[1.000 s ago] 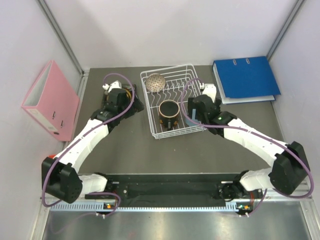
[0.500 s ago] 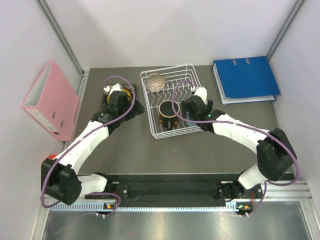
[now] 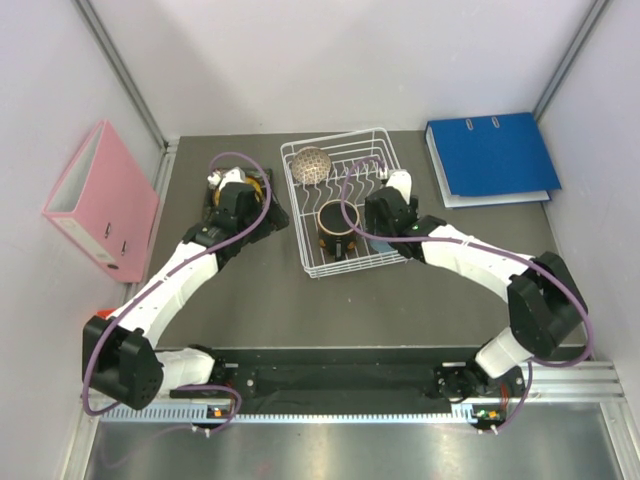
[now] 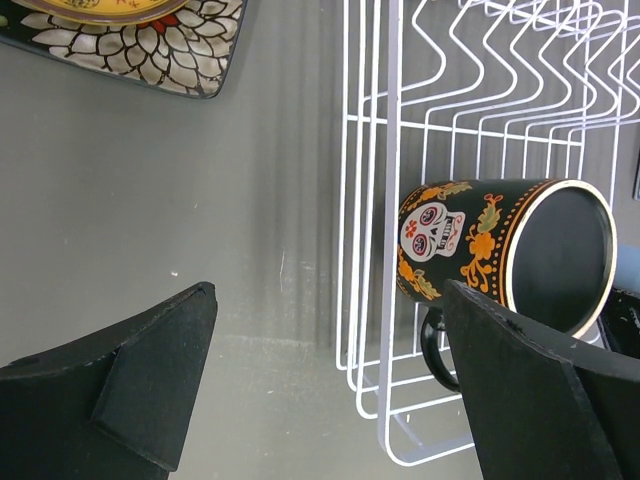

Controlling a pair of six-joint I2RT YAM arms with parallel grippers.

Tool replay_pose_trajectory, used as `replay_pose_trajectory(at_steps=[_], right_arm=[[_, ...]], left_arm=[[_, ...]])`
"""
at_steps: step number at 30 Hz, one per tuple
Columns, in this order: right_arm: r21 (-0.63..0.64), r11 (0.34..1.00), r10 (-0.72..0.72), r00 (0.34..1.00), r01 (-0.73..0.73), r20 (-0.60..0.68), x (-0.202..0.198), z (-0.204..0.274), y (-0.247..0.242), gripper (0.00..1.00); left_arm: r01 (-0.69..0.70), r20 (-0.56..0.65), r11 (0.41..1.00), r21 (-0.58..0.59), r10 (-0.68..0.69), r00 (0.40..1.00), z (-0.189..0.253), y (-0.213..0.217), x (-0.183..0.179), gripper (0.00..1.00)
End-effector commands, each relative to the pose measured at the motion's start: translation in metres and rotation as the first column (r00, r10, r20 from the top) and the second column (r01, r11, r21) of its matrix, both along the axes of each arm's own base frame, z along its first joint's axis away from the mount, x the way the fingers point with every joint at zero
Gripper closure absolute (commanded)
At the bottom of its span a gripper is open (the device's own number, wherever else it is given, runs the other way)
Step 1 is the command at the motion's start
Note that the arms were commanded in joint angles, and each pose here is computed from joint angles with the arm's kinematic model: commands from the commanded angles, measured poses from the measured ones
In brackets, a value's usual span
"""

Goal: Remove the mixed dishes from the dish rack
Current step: Pick up the cup from the dish rack.

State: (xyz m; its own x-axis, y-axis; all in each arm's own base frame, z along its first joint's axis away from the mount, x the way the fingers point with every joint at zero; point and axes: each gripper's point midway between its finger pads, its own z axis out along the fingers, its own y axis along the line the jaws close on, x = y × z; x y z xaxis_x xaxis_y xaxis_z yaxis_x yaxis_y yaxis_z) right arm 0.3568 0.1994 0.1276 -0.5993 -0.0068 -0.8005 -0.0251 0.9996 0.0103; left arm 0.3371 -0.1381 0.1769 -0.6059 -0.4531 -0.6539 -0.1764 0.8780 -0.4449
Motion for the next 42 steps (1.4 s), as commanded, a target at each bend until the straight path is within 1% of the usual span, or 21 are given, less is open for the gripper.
replay_pose_trajectory(at_steps=[1, 3, 8, 13, 18, 23, 27, 28, 29, 30, 31, 32, 33, 35, 36, 37, 38, 39, 40, 41, 42], right_arm=[[0.044, 0.999, -0.010, 0.999, 0.008, 0.048, 0.014, 0.017, 0.007, 0.33], [0.042, 0.999, -0.011, 0.999, 0.009, 0.048, 0.013, 0.017, 0.006, 0.40], [0.042, 0.999, -0.010, 0.999, 0.008, 0.052, 0.007, 0.021, 0.001, 0.49], [0.061, 0.998, -0.015, 0.995, 0.009, 0.097, 0.001, 0.049, -0.006, 0.66], [0.092, 0.996, -0.011, 0.980, -0.007, 0.201, -0.013, 0.112, -0.013, 0.66], [0.208, 0.975, 0.007, 0.944, -0.080, 0.329, -0.033, 0.186, -0.011, 0.67], [0.376, 0.900, 0.052, 0.910, -0.222, 0.412, -0.048, 0.218, 0.000, 0.92], [0.417, 0.860, 0.108, 0.902, -0.296, 0.418, -0.055, 0.220, 0.012, 0.97], [0.485, 0.810, 0.089, 0.886, -0.330, 0.455, -0.054, 0.235, 0.017, 1.00], [0.512, 0.785, 0.104, 0.888, -0.350, 0.449, -0.056, 0.226, 0.020, 1.00], [0.571, 0.720, 0.124, 0.882, -0.396, 0.455, -0.062, 0.232, 0.024, 1.00], [0.600, 0.663, 0.109, 0.851, -0.447, 0.513, -0.063, 0.250, 0.026, 1.00], [0.623, 0.633, 0.122, 0.854, -0.459, 0.505, -0.064, 0.239, 0.028, 1.00], [0.677, 0.475, 0.121, 0.804, -0.562, 0.582, -0.073, 0.266, 0.030, 1.00], [0.699, 0.441, 0.113, 0.807, -0.563, 0.579, -0.069, 0.256, 0.026, 1.00], [0.736, 0.349, 0.137, 0.809, -0.579, 0.571, -0.077, 0.259, 0.031, 1.00], [0.709, 0.276, 0.113, 0.755, -0.649, 0.646, -0.084, 0.280, 0.029, 1.00], [0.725, 0.248, 0.110, 0.762, -0.642, 0.638, -0.081, 0.266, 0.028, 1.00], [0.754, 0.153, 0.107, 0.770, -0.638, 0.629, -0.088, 0.268, 0.028, 1.00], [0.748, 0.095, 0.085, 0.754, -0.657, 0.652, -0.092, 0.273, 0.025, 1.00], [0.726, 0.039, 0.051, 0.727, -0.687, 0.685, -0.094, 0.270, 0.020, 1.00]], left_arm=[[-0.006, 0.026, 1.000, -0.008, 0.006, 1.000, 0.005, 0.000, 0.001, 0.01], [-0.004, 0.027, 1.000, -0.007, 0.004, 1.000, 0.006, 0.000, 0.001, 0.01], [-0.003, 0.024, 1.000, -0.012, 0.003, 1.000, 0.005, -0.001, 0.000, 0.02], [-0.013, 0.043, 1.000, -0.006, 0.013, 0.999, 0.011, 0.002, 0.000, 0.02], [-0.018, 0.062, 1.000, -0.002, 0.018, 0.998, 0.022, 0.003, 0.002, 0.02], [-0.020, 0.099, 1.000, -0.023, 0.022, 0.995, 0.040, 0.003, 0.003, 0.02], [0.039, 0.185, 0.993, -0.114, -0.018, 0.983, 0.060, -0.012, 0.004, 0.01], [0.092, 0.233, 0.982, -0.166, -0.052, 0.971, 0.072, -0.023, 0.005, 0.01], [0.118, 0.254, 0.974, -0.193, -0.066, 0.965, 0.075, -0.027, 0.000, 0.01], [0.142, 0.281, 0.963, -0.229, -0.074, 0.957, 0.083, -0.032, -0.003, 0.01], [0.191, 0.315, 0.946, -0.263, -0.102, 0.943, 0.092, -0.039, -0.007, 0.02], [0.295, 0.393, 0.907, -0.301, -0.163, 0.905, 0.108, -0.053, -0.017, 0.04], [0.353, 0.447, 0.876, -0.328, -0.186, 0.875, 0.121, -0.060, -0.021, 0.06], [0.487, 0.540, 0.797, -0.358, -0.249, 0.804, 0.143, -0.074, -0.037, 0.06], [0.513, 0.555, 0.764, -0.391, -0.250, 0.794, 0.150, -0.077, -0.042, 0.05], [0.542, 0.573, 0.736, -0.405, -0.257, 0.778, 0.155, -0.079, -0.046, 0.05], [0.602, 0.636, 0.690, -0.402, -0.262, 0.726, 0.168, -0.082, -0.055, 0.05], [0.625, 0.650, 0.640, -0.447, -0.248, 0.718, 0.175, -0.084, -0.062, 0.05], [0.656, 0.697, 0.606, -0.450, -0.222, 0.682, 0.187, -0.082, -0.069, 0.05], [0.658, 0.696, 0.582, -0.477, -0.208, 0.688, 0.176, -0.082, -0.073, 0.06], [0.684, 0.739, 0.535, -0.496, -0.152, 0.656, 0.194, -0.078, -0.079, 0.05]])
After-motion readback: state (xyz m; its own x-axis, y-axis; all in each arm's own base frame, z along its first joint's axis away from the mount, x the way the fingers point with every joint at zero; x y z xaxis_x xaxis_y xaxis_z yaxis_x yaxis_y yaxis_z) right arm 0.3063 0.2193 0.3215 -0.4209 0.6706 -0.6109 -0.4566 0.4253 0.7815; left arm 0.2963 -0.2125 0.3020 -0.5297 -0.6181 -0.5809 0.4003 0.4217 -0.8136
